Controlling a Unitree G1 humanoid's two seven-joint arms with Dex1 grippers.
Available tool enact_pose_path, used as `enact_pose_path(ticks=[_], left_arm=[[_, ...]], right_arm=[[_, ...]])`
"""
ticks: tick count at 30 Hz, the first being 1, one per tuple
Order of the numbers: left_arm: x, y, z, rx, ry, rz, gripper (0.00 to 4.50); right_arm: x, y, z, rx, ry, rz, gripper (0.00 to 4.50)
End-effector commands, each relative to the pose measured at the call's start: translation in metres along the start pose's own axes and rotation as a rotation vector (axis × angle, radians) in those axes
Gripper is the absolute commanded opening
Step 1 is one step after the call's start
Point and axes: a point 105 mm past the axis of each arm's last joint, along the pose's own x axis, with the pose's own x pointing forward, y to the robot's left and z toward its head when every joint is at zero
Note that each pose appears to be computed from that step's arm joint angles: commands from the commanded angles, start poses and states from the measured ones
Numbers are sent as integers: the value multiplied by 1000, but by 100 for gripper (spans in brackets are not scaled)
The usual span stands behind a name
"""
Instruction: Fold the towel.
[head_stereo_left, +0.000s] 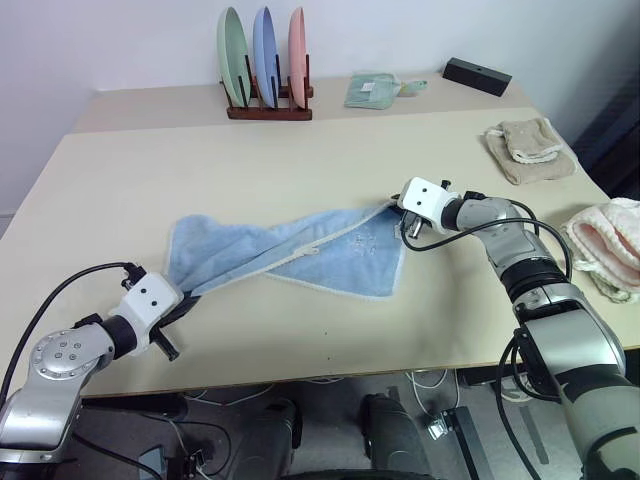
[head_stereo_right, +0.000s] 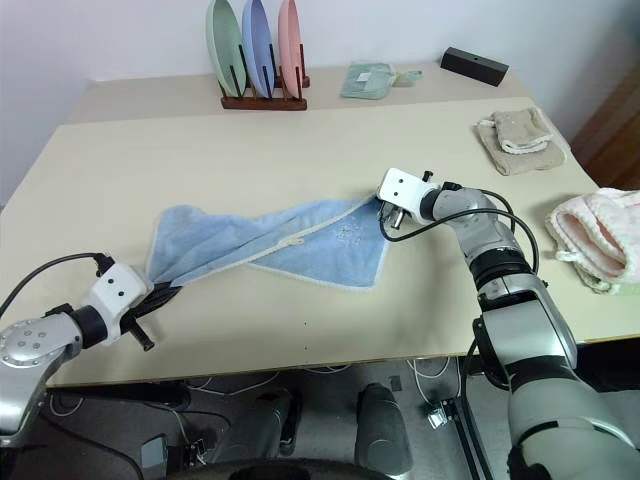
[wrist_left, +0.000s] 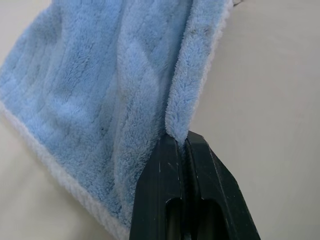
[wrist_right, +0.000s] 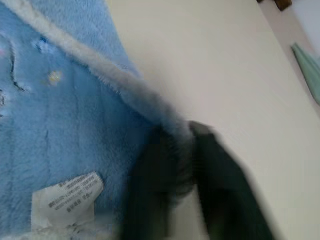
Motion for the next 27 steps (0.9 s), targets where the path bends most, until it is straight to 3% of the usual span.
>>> enact_pose_path(ticks=[1, 3, 7, 10, 12, 15, 18, 20, 27], left_arm=[[-2, 8, 12, 22, -29, 40, 0], [0, 17, 19, 15, -55, 76, 0], [12, 65, 48, 77, -137, 248, 0], [16, 123, 91, 115, -248, 467, 0], [3, 173, 138, 105, -392, 657, 0], [-12, 201, 169, 106, -493, 744, 0], [-19, 186, 170, 158, -505, 604, 0], [-21, 166, 155, 168, -471, 481, 0], [-33, 89, 80, 150, -210, 160, 0]], right_arm=[[-10, -29, 20, -45, -67, -111, 5], [-18, -43, 24, -73, -72, -159, 5], [-41, -90, 40, -140, -70, -345, 5], [-62, -132, 60, -205, -67, -510, 5], [-85, -165, 87, -248, -111, -637, 5], [-102, -181, 112, -296, -169, -687, 5], [-109, -167, 123, -296, -252, -560, 5], [-111, -146, 116, -294, -258, -441, 5], [-120, -50, 67, -128, -160, -9, 5]])
